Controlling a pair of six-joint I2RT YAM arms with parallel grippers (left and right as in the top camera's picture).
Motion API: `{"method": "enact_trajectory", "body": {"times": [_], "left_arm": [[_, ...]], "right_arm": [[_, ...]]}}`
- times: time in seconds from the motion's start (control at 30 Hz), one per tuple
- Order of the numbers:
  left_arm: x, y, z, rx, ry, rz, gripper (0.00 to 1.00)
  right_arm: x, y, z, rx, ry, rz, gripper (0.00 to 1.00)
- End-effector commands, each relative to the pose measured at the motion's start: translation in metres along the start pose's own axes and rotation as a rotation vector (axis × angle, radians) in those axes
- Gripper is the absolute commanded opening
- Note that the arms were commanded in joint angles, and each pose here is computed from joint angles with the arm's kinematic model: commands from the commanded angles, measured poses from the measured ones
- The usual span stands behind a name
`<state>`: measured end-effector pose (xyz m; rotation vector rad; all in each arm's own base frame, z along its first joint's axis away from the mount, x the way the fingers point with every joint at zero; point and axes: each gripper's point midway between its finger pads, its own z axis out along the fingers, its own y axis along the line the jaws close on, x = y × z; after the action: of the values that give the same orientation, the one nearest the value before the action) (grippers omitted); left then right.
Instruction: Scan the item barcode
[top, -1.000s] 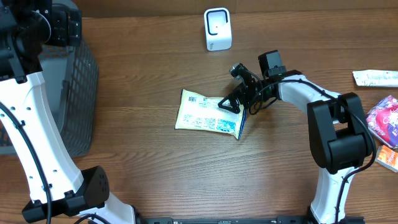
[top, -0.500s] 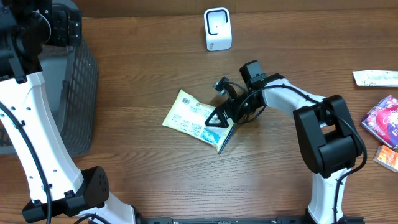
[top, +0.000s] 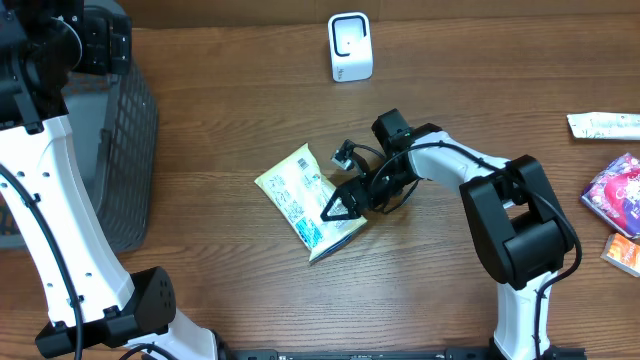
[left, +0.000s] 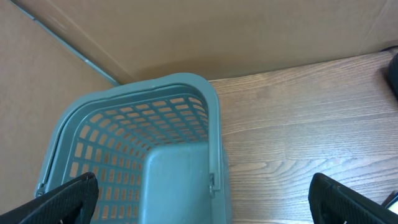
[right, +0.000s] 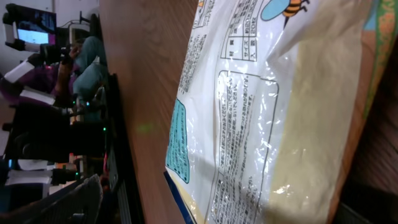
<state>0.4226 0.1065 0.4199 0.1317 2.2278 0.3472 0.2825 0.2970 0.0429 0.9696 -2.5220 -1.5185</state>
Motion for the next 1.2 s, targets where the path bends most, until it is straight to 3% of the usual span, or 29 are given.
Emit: {"method": "enact_trajectory", "body": {"times": [0.0, 0.07, 0.23, 0.7, 1.17], "left_arm": [[0.001, 0.0, 0.005, 0.009, 0.006, -0.018, 1.0], [0.001, 0.0, 0.005, 0.009, 0.005, -0.018, 1.0], [0.001, 0.0, 0.005, 0.009, 0.005, -0.018, 1.0], [0.001, 0.0, 0.005, 0.009, 0.005, -0.018, 1.0], [0.001, 0.0, 0.005, 0.009, 0.005, -0.018, 1.0]], "right_arm": [[-0.008, -0.028, -0.001, 0.139, -0.012, 0.074, 1.0], [-0.017, -0.055, -0.007, 0.288, -0.057, 0.18, 1.0], [-0.029, -0.073, -0.014, 0.39, -0.117, 0.236, 1.0], [-0.018, -0.035, 0.04, 0.314, -0.016, 0.176, 1.0], [-0.006, -0.039, 0.06, 0.26, -0.021, 0.404, 1.0]]}}
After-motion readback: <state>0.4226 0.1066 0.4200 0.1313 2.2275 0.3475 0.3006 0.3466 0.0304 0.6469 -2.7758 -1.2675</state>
